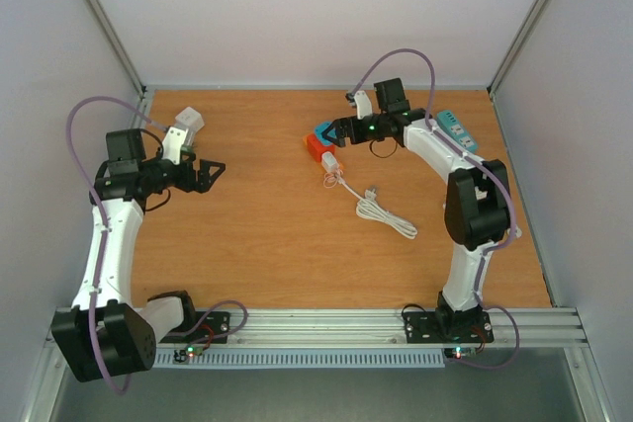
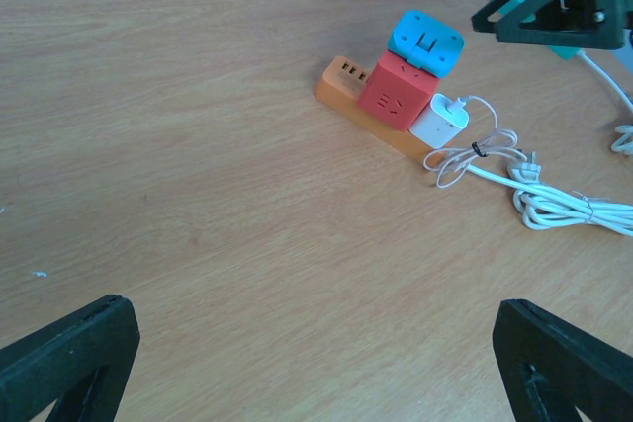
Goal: Pull the plug off the socket
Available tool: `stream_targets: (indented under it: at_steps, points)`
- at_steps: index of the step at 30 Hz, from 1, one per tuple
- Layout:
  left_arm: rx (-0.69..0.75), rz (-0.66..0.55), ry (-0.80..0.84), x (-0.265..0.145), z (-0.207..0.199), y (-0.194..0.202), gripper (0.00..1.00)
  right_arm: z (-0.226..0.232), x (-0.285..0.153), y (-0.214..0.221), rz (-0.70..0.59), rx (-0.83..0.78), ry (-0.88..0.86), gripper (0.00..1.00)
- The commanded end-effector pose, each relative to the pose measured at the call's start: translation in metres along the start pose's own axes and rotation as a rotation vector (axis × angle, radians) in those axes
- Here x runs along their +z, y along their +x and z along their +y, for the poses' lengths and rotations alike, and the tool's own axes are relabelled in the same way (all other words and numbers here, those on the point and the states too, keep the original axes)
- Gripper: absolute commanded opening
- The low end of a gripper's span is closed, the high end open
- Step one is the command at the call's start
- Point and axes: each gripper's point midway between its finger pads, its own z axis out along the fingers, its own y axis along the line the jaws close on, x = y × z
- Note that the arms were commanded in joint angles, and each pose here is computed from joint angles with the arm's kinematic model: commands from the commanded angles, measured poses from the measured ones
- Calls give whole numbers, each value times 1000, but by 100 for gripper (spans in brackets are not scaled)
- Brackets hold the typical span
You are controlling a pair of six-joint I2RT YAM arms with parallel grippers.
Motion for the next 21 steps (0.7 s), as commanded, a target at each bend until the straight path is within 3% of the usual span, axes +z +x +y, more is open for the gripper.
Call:
stream_targets:
  at_steps: [1,11,21]
  points:
    - [34,-45,9,-3,-5,-8,100,-6,22,-1,25,69,-4,98]
    - [35,-46,11,-3,-5,-8,100,-18,60,11,73,38,66,99]
    - [36,-44,12,-2,-5,-7,100,-9,78,24,128,35,-30,91]
